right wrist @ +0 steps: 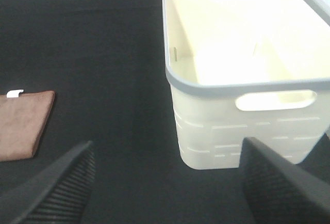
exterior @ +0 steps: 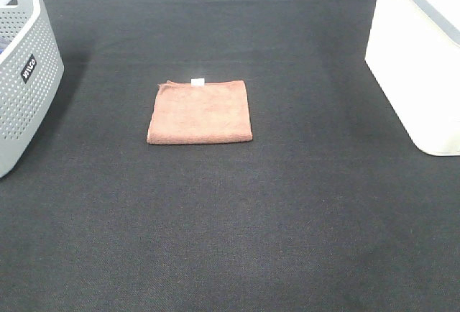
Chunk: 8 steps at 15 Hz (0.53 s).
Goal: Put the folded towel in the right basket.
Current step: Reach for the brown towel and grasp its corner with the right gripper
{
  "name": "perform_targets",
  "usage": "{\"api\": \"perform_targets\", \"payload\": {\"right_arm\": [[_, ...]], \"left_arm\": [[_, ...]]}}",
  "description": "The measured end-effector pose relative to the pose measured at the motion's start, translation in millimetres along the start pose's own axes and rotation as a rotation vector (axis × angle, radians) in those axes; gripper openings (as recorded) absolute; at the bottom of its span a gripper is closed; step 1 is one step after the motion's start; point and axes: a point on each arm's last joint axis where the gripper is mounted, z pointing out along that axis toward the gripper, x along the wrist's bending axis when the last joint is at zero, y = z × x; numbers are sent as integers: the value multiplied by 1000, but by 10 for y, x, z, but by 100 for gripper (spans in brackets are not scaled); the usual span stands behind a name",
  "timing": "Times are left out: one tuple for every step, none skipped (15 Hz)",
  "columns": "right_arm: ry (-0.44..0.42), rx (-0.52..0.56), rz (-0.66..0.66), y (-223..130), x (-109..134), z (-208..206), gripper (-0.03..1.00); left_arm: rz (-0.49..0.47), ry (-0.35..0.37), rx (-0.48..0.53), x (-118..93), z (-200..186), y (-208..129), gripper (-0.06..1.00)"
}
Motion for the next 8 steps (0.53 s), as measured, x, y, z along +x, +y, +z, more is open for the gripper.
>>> {"api": "perform_targets", "payload": {"right_arm": [[0,29,9,97,-3,145,73],[5,78,29,249,-5,389,73],[8,100,25,362,-7,541,73],[13,136,10,439,-9,726,73],[23,172,-2,514,-7,904,73],[42,198,4,618,6,1047,73],[64,224,15,712,23,1178,73],[91,252,24,778,54,1323,73]], "left_arm": [[0,0,0,0,0,0,87],[0,0,0,0,0,0,87],[0,0,0,0,0,0,87],[0,0,0,0,0,0,87],[0,0,0,0,0,0,87],[0,0,0,0,0,0,87],[0,0,0,0,0,0,87],[0,0,0,0,0,0,87]]}}
